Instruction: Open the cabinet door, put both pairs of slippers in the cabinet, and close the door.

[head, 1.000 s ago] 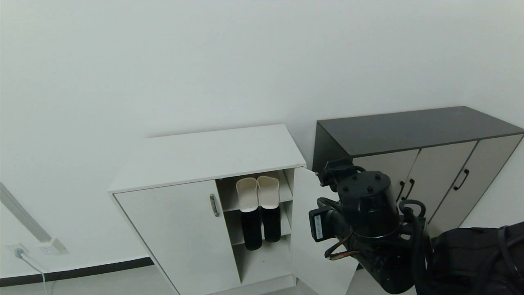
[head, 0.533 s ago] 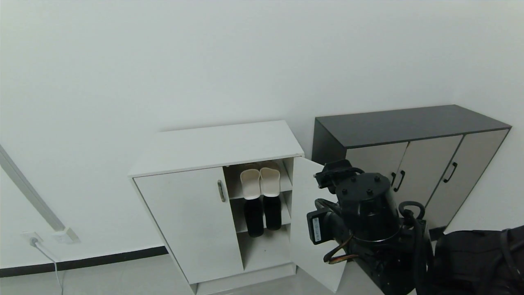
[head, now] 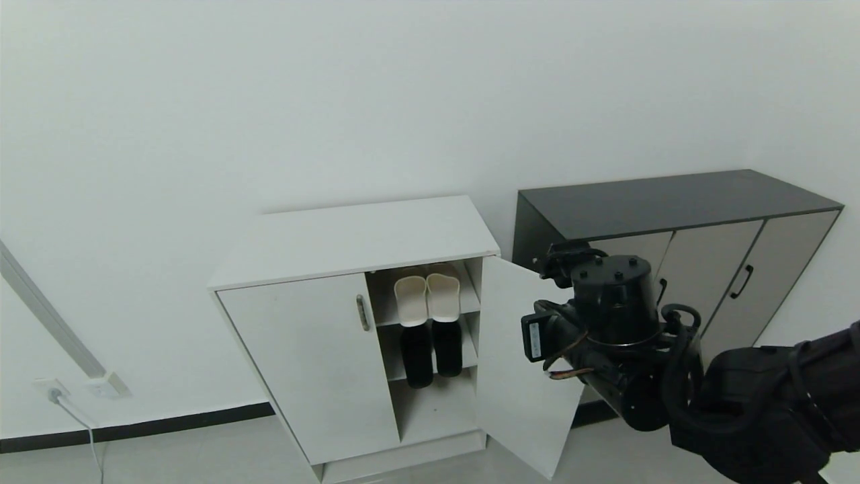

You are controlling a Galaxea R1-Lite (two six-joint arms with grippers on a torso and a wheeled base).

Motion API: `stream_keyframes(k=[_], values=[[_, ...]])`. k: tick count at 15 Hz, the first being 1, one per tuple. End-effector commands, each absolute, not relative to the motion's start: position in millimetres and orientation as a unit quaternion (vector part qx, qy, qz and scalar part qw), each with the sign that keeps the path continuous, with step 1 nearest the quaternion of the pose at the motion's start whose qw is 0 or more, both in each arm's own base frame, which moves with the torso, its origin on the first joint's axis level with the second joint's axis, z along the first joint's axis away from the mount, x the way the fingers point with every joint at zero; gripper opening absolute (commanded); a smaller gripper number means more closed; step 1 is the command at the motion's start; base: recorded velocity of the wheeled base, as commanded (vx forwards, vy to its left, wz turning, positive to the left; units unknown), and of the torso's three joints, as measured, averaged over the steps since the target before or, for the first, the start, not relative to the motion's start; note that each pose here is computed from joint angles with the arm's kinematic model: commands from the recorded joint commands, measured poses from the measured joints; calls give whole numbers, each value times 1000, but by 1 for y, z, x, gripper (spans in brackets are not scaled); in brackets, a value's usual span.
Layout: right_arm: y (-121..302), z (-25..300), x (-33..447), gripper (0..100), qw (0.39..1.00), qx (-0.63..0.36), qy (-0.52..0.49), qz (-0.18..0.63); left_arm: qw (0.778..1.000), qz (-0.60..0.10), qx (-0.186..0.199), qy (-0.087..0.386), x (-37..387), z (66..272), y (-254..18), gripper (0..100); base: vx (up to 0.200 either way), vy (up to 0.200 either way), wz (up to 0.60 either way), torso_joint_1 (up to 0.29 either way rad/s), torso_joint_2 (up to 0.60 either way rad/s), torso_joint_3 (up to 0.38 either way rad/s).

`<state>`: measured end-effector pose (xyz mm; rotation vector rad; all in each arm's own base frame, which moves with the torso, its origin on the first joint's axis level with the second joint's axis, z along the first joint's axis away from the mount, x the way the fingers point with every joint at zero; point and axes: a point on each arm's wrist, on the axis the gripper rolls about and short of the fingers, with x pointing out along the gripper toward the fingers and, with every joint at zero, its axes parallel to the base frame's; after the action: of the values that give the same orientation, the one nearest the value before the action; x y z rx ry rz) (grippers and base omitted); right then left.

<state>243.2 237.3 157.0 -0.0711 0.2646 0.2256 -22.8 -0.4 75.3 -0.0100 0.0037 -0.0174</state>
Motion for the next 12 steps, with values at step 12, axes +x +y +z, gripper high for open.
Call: stream_keyframes(k=[12], values=[[200,155,354,0,989,-3,137,52,1000,-8,-5,1,-23,76,0,0,0,0,0,0,0,0]])
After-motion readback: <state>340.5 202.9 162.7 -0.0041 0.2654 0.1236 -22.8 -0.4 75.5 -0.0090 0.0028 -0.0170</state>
